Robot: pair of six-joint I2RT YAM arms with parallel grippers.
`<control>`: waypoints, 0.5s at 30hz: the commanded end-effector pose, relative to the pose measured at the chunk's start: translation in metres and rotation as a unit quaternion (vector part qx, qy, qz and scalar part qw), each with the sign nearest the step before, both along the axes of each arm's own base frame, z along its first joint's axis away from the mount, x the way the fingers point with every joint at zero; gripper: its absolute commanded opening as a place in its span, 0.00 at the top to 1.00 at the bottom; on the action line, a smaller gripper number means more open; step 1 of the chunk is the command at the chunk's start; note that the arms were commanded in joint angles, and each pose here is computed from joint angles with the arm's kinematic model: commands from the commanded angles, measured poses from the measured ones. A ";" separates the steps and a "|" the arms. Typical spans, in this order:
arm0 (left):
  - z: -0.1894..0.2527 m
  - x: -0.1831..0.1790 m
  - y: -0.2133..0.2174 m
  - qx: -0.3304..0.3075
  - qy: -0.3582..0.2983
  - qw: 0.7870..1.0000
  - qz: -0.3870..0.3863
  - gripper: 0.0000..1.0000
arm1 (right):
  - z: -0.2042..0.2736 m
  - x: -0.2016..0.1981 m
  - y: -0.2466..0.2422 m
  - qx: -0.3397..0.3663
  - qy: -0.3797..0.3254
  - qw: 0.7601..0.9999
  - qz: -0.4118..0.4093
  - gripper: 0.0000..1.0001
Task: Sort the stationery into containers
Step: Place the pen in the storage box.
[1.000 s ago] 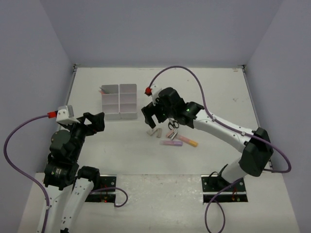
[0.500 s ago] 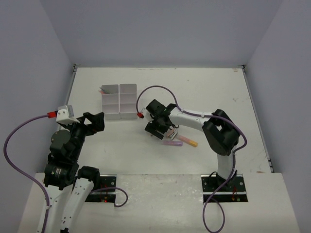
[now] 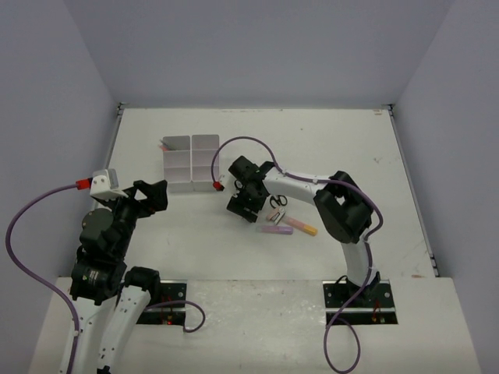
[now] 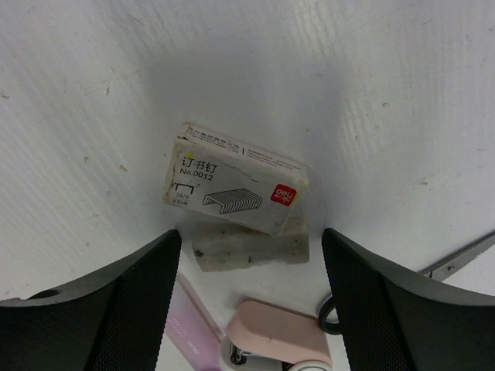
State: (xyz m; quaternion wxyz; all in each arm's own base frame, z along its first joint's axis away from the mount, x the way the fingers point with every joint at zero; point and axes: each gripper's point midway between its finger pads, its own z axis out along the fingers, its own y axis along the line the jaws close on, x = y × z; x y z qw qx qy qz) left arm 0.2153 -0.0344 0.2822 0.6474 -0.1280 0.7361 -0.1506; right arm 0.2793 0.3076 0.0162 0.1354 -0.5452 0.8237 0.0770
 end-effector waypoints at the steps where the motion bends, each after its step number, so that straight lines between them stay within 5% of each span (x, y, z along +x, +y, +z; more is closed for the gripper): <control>1: 0.010 -0.001 0.001 0.002 -0.017 1.000 -0.001 0.00 | -0.005 -0.004 0.000 -0.006 0.023 1.000 0.008 0.25; 4: 0.011 -0.001 0.000 0.002 -0.018 1.000 -0.003 0.00 | -0.008 -0.003 -0.004 -0.015 0.021 1.000 0.003 0.30; 10: 0.011 -0.001 0.000 0.003 -0.019 1.000 -0.005 0.00 | 0.023 -0.002 0.002 0.009 0.003 1.000 -0.008 0.69; 15: 0.011 -0.001 -0.001 0.002 -0.018 1.000 -0.005 0.00 | 0.094 0.007 -0.007 0.058 -0.081 0.994 -0.046 0.74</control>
